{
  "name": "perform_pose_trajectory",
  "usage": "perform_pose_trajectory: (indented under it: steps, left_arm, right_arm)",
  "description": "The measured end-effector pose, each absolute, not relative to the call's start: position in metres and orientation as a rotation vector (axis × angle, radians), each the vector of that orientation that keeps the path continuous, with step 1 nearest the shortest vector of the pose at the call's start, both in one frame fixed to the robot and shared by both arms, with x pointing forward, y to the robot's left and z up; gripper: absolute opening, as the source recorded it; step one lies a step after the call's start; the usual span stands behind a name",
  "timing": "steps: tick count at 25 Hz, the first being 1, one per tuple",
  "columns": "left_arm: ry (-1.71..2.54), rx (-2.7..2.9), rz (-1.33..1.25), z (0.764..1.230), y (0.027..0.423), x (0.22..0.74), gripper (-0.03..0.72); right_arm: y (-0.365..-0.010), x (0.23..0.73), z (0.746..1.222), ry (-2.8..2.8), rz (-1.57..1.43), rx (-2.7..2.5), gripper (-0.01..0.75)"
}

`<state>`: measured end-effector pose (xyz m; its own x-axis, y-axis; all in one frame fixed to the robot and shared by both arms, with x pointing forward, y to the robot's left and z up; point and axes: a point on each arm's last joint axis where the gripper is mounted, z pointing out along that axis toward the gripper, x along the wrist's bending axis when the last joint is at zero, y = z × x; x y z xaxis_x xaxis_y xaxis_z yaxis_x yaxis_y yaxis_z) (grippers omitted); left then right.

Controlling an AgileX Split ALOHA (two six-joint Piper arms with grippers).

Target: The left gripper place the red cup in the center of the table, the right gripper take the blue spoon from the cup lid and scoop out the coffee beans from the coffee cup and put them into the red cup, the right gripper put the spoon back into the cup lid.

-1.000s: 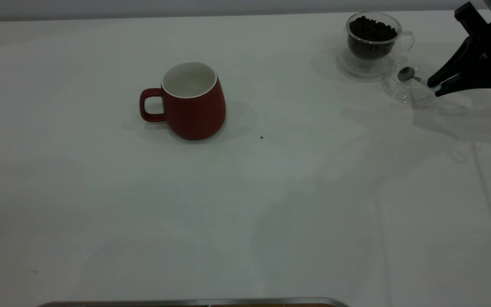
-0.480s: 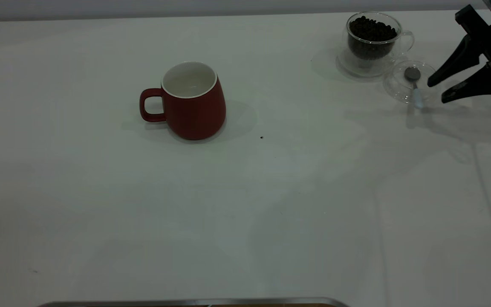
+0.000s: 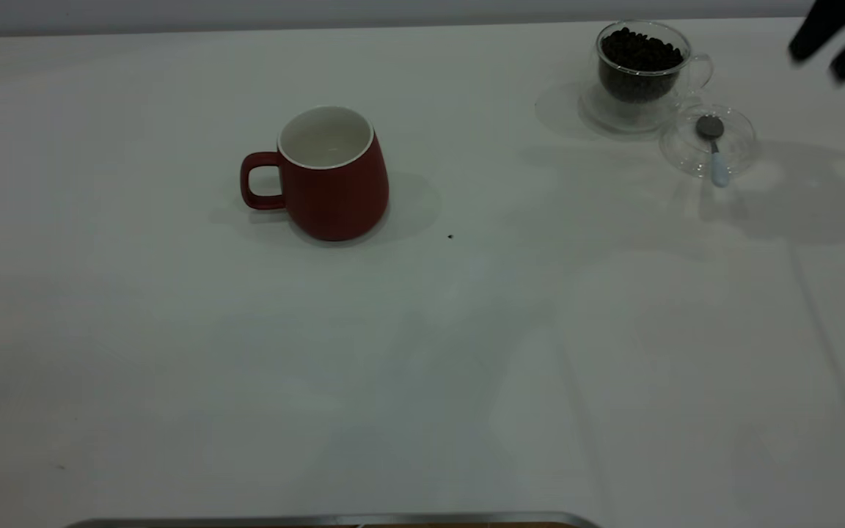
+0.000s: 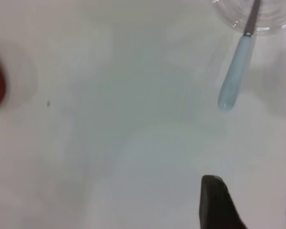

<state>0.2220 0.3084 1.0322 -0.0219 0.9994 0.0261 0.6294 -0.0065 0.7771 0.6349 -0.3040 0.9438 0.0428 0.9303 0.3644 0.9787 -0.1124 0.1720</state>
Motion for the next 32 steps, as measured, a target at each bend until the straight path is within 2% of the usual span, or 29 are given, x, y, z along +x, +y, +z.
perform_pose_trajectory:
  steps: [7, 13, 19, 26, 32]
  left_arm:
    - [1.708, 1.692, 0.842, 1.032, 0.308, 0.222, 0.515]
    - [1.708, 1.692, 0.842, 1.032, 0.308, 0.222, 0.515]
    - [1.706, 1.695, 0.843, 1.032, 0.308, 0.222, 0.515]
    - [1.706, 1.695, 0.843, 1.032, 0.308, 0.222, 0.515]
    - [1.706, 1.695, 0.843, 1.032, 0.308, 0.222, 0.515]
  right_arm:
    - [-0.264, 0.572, 1.073, -2.416, -0.652, -1.993, 0.397]
    - [-0.260, 0.516, 1.133, -2.480, -0.737, -1.966, 0.397]
    - [-0.263, 0.459, 1.156, -2.479, -0.867, -2.011, 0.397]
    - [-0.267, 0.386, 1.161, -2.593, -1.005, -1.972, 0.397]
    - [-0.272, 0.319, 1.135, -2.678, -1.097, -1.955, 0.397]
